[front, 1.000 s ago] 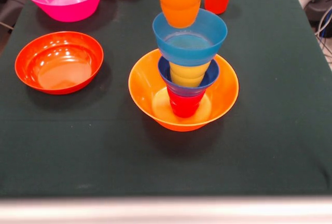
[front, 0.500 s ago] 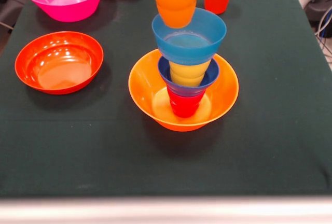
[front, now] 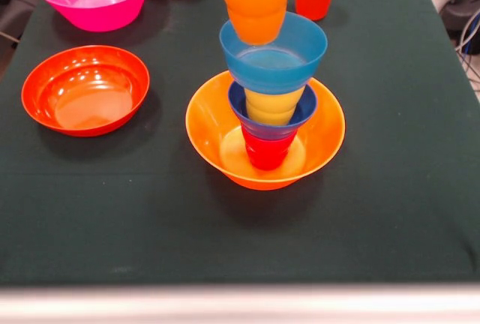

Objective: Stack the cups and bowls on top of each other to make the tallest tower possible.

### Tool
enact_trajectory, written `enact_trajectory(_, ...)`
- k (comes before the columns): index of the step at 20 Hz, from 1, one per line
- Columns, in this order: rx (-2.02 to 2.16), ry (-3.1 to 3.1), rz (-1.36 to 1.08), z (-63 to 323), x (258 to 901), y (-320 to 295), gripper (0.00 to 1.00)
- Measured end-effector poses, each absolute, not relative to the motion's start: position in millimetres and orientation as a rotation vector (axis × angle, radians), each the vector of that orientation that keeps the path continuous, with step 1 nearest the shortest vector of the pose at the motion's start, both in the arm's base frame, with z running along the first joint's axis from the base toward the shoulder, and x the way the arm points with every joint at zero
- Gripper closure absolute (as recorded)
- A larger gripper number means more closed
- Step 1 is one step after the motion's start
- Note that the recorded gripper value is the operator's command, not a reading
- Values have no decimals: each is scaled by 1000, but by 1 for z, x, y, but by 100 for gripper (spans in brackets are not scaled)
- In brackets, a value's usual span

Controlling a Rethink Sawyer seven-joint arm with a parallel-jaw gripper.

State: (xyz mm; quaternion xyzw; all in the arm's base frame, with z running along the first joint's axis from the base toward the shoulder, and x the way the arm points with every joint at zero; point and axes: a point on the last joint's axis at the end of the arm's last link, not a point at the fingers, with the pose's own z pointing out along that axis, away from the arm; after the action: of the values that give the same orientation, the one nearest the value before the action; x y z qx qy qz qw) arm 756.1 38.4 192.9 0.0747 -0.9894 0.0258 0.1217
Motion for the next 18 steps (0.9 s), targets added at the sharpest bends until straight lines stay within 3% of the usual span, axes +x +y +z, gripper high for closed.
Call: enact_trajectory(18, 242, -2913, 30, 191, 771, 67, 100)
